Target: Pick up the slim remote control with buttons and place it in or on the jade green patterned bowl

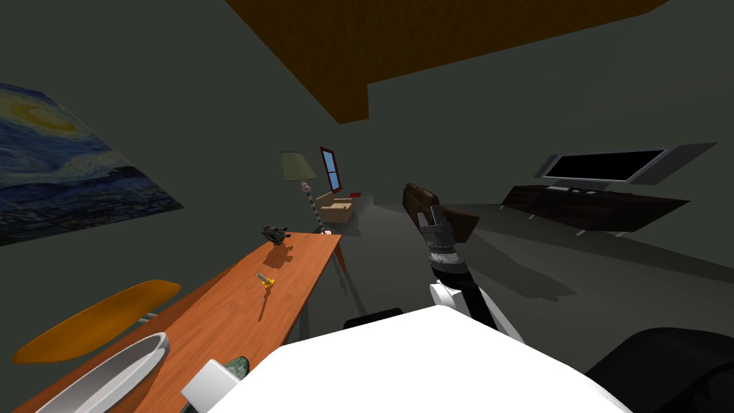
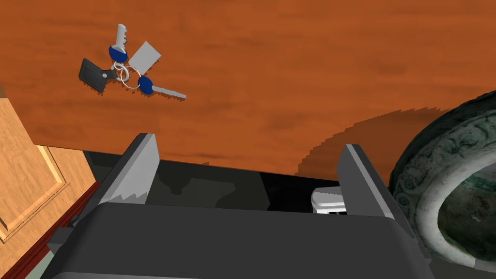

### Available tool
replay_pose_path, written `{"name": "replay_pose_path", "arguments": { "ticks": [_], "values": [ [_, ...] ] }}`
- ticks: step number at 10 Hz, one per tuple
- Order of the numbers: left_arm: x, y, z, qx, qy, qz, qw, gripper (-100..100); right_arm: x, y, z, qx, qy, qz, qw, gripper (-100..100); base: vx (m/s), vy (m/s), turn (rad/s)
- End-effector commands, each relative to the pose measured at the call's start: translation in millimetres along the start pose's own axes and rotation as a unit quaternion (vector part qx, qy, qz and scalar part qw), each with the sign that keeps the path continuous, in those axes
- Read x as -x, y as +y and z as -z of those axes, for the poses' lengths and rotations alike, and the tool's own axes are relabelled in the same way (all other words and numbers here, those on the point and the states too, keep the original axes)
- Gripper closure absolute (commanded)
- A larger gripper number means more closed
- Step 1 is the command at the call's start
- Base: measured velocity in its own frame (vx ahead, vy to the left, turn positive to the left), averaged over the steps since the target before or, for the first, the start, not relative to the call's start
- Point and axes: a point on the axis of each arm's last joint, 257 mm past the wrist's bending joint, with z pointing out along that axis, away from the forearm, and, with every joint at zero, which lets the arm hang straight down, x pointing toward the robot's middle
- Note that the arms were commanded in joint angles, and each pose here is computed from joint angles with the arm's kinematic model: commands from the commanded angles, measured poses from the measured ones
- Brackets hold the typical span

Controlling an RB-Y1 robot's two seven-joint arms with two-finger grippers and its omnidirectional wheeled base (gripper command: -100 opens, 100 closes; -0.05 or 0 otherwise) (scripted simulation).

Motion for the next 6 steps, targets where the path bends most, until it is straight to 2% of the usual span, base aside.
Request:
{"name": "replay_pose_path", "arguments": {
  "ticks": [1,3,4,5,6],
  "values": [
    [-5.6,14.6,5.6,0.015,-0.001,-0.003,0.9999,-100,0.0,0.0,0.0,0.0,0.0,0.0,1.0,0,-0.013,-0.01,0.065],
    [-3.3,3.4,5.8,-0.004,-0.005,-0.003,1.0,-100,0.0,0.0,0.0,0.0,0.0,0.0,1.0,0,-0.01,-0.01,0.009],
    [-7.8,18.6,10.7,0.014,-0.005,-0.003,0.9999,-100,0.0,0.0,0.0,0.0,0.0,0.0,1.0,0,-0.01,-0.006,0.06],
    [-5.9,11.2,10.7,0.001,-0.009,-0.004,1.0,-100,0.0,0.0,0.0,0.0,0.0,0.0,1.0,0,-0.01,-0.009,0.033],
    [-9.9,27.9,15.4,0.022,-0.01,-0.006,0.9997,-100,0.0,0.0,0.0,0.0,0.0,0.0,1.0,0,-0.014,-0.01,0.056]
  ]
}}
